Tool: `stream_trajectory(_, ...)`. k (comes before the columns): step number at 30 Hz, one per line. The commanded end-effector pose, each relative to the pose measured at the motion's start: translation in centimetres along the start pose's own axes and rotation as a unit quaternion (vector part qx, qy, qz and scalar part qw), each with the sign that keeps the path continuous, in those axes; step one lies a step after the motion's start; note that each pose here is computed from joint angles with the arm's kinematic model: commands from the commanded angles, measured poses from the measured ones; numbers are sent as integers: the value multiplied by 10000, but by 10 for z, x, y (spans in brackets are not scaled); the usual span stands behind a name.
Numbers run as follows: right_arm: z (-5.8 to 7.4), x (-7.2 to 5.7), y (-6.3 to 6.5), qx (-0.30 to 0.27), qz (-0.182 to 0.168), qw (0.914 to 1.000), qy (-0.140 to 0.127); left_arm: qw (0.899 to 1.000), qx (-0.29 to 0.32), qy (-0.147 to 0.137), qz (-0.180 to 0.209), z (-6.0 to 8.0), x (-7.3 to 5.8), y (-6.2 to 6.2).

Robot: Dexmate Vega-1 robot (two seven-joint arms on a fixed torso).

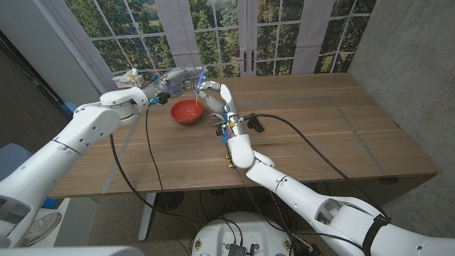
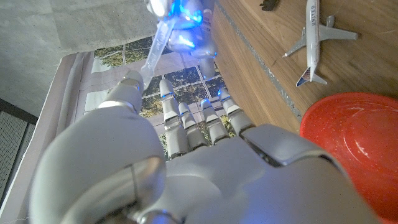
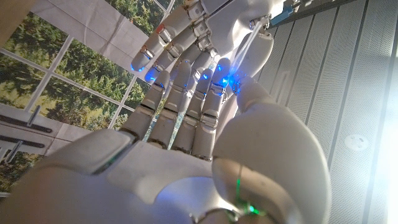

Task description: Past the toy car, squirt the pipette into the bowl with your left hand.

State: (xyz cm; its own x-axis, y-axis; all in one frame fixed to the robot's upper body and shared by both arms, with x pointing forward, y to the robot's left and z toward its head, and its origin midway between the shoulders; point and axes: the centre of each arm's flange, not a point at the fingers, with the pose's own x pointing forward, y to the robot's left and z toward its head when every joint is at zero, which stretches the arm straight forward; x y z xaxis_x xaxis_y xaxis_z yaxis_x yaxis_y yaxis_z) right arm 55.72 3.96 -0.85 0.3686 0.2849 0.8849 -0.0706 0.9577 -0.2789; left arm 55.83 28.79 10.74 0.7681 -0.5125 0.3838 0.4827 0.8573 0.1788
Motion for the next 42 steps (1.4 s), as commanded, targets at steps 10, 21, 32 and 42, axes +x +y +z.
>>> stream_trajectory(10, 0, 4, -3, -31, -39, 10000, -42, 9985, -413, -49, -348, -1, 5, -5)
stream_trajectory(21, -3, 4, -2, -19, -30, 10000, 28, 9991, 68, -133, -391, 3, 5, -6)
stream_trajectory(32, -8, 7, -3, -37, -81, 9999, 95, 9992, -75, -341, 186, 3, 1, -3)
stream_trajectory(42, -11, 11, -5, -34, -114, 9999, 117, 9978, -217, -342, 528, 0, -1, -3)
